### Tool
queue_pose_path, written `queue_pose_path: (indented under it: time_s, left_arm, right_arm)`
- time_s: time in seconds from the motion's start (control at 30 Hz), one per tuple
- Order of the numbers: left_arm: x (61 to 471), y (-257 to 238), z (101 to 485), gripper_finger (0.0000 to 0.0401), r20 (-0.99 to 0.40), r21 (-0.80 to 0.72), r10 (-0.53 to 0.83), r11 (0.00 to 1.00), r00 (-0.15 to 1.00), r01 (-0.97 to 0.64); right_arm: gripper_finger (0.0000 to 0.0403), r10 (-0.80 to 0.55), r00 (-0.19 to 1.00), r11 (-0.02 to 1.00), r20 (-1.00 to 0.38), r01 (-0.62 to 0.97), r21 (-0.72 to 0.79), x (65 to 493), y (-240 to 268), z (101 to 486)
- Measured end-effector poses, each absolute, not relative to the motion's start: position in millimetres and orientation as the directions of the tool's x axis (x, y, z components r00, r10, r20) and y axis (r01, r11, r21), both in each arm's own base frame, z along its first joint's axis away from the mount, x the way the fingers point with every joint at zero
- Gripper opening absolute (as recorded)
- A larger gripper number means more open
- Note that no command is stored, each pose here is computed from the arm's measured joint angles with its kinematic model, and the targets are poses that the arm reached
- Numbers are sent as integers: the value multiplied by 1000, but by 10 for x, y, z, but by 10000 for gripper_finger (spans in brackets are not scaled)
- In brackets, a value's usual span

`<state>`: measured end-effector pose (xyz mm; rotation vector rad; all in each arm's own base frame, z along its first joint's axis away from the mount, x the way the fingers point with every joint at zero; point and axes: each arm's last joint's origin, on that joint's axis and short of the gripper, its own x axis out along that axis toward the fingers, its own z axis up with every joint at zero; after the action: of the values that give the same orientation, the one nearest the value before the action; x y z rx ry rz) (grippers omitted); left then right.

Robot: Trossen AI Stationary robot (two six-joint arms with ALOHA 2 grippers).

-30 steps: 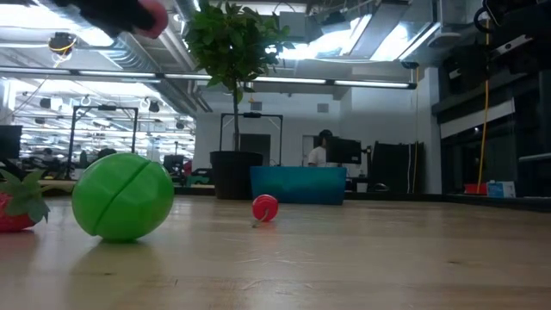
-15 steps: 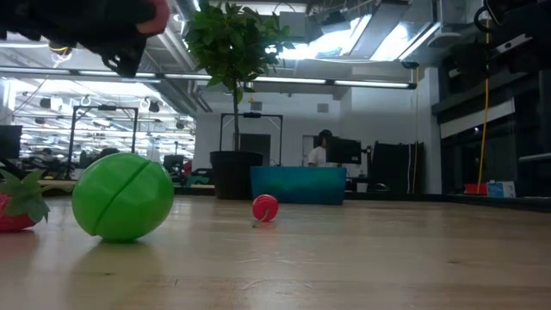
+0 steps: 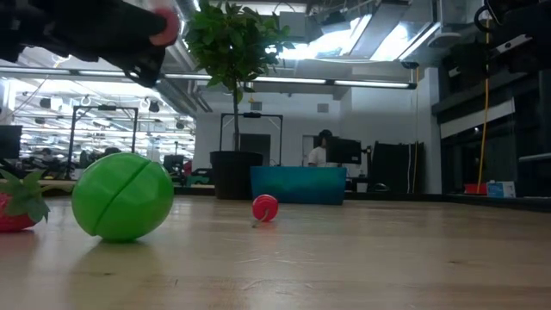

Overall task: Pick and placing Produce into tupperware
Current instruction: Put the pink peach into the blue container

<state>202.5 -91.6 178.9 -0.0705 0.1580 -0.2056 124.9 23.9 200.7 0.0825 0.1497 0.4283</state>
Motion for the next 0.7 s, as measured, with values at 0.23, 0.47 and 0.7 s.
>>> queue_pose_path:
  time_s: [0.23,0.47,0.7]
  left_arm:
    - [2056,-857,1789,39,-151,-97,-245,968,958,233]
    - [2079,-796,1789,38,-151,-92,-190,980,970,177]
    - [2149,-716,1733,38,-130,-81,73,993,989,-84]
  right_arm:
    - [266,419,899,907,-128,-407,111,1249,239,2006]
    - [266,419,899,907,-128,-407,111,1249,239,2006]
    - [266,419,899,907,-128,-407,111,1249,239,2006]
